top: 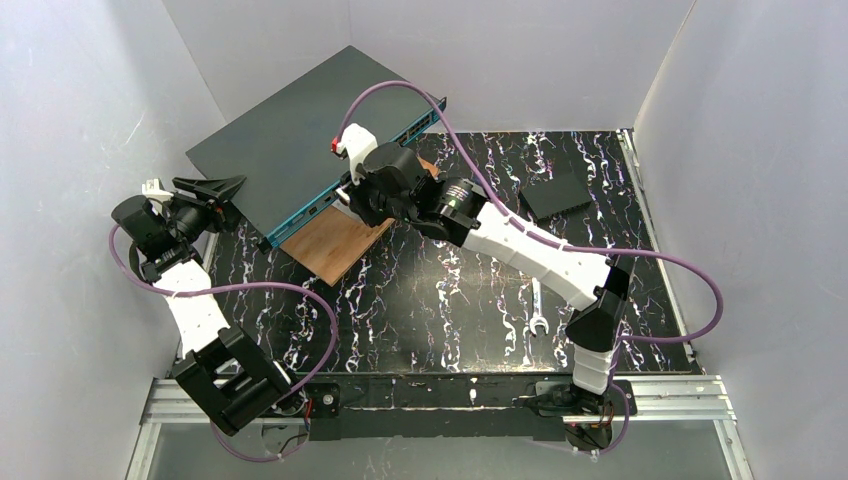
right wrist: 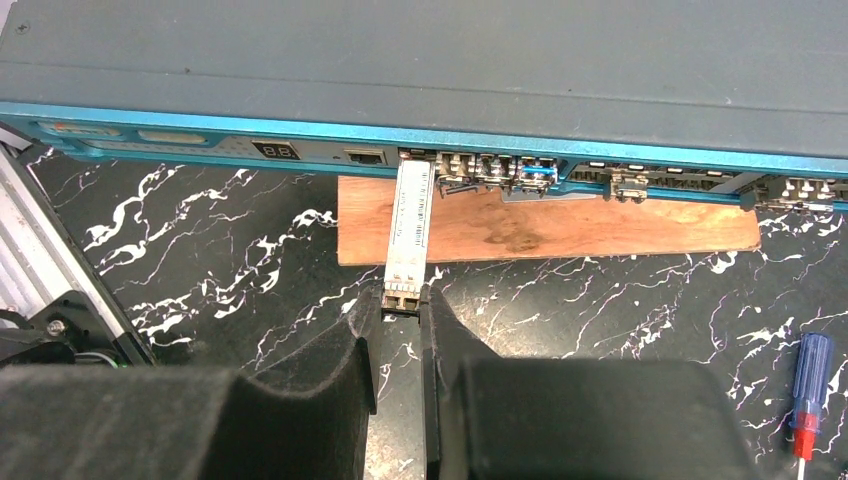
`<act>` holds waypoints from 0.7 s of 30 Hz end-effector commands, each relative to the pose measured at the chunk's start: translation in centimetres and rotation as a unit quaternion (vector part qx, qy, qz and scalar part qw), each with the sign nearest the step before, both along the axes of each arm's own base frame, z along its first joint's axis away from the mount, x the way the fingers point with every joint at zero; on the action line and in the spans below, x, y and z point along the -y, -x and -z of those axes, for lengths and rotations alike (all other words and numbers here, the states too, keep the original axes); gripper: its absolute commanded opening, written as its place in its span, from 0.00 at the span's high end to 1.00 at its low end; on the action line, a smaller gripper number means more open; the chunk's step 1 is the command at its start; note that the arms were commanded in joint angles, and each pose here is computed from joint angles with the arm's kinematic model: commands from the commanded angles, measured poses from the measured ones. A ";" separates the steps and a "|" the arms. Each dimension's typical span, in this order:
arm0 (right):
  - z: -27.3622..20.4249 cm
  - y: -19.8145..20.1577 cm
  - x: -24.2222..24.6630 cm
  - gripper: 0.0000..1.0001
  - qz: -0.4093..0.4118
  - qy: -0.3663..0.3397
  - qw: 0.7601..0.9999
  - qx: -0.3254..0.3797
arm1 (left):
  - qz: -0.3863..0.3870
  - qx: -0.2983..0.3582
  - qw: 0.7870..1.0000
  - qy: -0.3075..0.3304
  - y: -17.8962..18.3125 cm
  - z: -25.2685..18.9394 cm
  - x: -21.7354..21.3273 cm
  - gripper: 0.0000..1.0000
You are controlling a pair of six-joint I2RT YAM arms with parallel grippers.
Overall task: Insert the plug into the switch port
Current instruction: Insert the connector into the switch port.
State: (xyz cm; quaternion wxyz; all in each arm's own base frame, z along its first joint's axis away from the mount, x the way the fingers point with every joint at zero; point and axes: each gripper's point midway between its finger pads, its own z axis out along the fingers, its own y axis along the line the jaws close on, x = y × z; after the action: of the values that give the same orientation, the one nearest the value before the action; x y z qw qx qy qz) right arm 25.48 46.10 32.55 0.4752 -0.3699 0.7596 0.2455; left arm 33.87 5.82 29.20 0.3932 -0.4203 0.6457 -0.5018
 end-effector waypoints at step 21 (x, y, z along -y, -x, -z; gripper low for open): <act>-3.2 -0.6 -0.7 0.99 0.017 -0.047 0.999 0.014 | 0.066 0.025 0.997 -0.026 0.8 -0.3 2.4 1.00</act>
State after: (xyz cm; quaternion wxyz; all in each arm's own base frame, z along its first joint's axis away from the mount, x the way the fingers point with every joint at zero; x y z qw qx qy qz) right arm 25.75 46.55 32.94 0.4780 -0.3598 0.7612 0.2502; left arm 33.87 5.80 29.19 0.3934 -0.4196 0.6462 -0.5017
